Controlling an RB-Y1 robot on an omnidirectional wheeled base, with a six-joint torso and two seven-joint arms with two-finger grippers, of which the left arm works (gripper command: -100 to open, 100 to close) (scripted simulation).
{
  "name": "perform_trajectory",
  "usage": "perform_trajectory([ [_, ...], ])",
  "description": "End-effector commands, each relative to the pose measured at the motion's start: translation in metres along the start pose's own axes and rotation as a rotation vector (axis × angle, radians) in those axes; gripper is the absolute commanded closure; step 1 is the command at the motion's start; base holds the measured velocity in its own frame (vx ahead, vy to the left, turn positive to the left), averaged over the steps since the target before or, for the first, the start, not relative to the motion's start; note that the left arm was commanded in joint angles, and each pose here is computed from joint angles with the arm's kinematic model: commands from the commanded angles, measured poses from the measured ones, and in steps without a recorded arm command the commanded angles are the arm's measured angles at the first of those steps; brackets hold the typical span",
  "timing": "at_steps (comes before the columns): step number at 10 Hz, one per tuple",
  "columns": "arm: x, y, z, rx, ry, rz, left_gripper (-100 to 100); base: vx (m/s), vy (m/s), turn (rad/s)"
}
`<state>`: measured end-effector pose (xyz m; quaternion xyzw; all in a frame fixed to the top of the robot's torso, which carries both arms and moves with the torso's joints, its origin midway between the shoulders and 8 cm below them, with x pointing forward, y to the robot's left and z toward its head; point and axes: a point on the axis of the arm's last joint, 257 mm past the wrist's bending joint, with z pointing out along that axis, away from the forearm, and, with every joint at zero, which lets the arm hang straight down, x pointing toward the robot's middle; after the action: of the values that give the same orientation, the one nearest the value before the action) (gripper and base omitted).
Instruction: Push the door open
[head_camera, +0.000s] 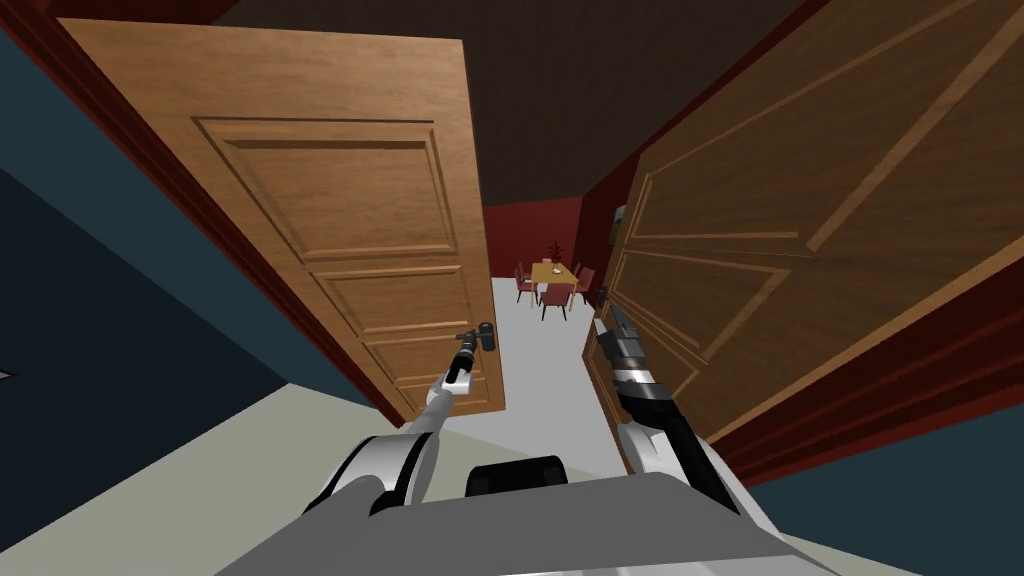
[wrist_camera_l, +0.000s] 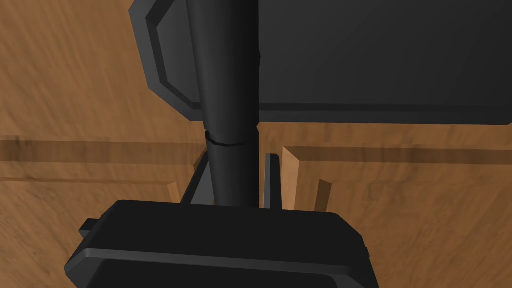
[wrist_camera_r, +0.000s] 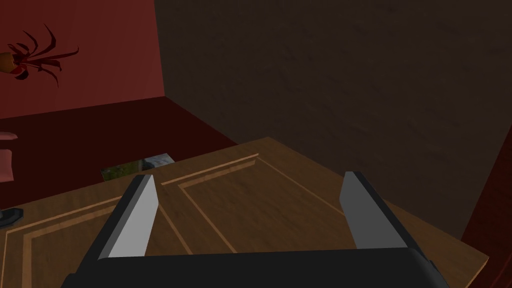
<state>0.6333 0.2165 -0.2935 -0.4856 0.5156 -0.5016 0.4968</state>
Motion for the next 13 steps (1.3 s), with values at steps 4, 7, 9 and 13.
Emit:
perform_trajectory([
  [4,-0.025,-0.002,0.0024,0.008,-0.037,0.005,100,0.095,-0.071,0.049],
  [7,-0.037,-0.002,0.0019,0.007,-0.058,0.002,100,0.106,-0.101,0.083],
  [9,-0.039,-0.002,0.0017,0.007,-0.063,0.001,100,0.042,-0.017,0.002],
  [13,-0.054,-0.001,0.0006,0.005,-0.091,-0.006,100,0.091,-0.094,0.086],
])
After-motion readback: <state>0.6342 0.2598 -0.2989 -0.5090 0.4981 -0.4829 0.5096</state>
